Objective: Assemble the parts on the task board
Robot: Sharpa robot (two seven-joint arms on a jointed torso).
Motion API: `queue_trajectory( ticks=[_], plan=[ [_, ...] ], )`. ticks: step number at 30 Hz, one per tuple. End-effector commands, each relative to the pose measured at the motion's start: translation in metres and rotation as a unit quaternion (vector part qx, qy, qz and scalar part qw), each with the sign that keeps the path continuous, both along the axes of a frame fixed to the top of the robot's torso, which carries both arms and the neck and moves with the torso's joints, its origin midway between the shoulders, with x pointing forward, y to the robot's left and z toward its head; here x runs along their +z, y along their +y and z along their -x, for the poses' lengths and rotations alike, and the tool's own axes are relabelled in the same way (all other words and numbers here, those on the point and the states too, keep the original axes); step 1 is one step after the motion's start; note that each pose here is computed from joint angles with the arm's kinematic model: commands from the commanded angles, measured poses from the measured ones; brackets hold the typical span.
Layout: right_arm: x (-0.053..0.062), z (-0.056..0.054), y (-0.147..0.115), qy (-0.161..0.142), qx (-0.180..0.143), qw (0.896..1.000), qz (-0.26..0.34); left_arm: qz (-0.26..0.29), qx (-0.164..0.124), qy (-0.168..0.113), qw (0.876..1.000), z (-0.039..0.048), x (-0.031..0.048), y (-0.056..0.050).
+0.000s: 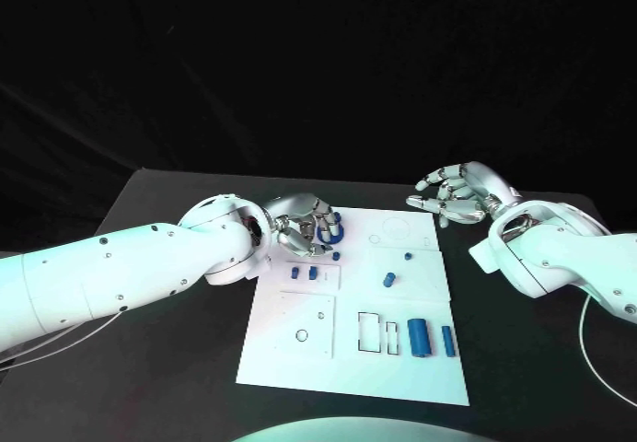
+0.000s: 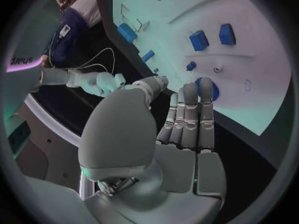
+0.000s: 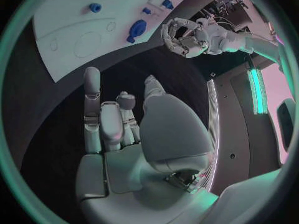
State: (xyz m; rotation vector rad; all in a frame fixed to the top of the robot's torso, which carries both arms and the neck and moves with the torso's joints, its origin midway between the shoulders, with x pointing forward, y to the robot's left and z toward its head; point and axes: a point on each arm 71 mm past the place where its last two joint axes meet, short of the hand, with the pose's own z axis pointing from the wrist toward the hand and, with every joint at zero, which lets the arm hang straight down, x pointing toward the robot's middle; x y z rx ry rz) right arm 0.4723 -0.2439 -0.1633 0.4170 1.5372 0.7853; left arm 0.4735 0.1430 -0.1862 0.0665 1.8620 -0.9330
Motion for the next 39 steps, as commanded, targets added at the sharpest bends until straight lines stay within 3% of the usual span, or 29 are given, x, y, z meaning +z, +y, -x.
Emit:
queue_trajectory(
  ticks=[1,6,12,19,25,39],
  plan=[
    [0.002,0.000,0.002,-0.013,0.010,1.000,-0.007,-0.035,-0.081,-0.106,0.990,0.0044,0.0032,-0.015],
    [0.002,-0.001,0.003,-0.016,0.012,1.000,-0.010,-0.082,-0.113,-0.136,0.981,0.0026,-0.0054,-0.027],
    [0.002,-0.001,0.004,-0.018,0.013,1.000,-0.012,-0.137,-0.130,-0.143,0.972,-0.0016,-0.0152,-0.037],
    [0.002,-0.001,0.004,-0.019,0.013,1.000,-0.014,-0.170,-0.127,-0.151,0.966,-0.0076,-0.0220,-0.045],
    [0.002,0.000,0.004,-0.019,0.013,1.000,-0.014,-0.196,-0.127,-0.137,0.963,-0.0101,-0.0269,-0.048],
    [0.002,0.000,0.005,-0.018,0.013,1.000,-0.014,-0.224,-0.108,-0.126,0.960,-0.0172,-0.0315,-0.047]
  ],
)
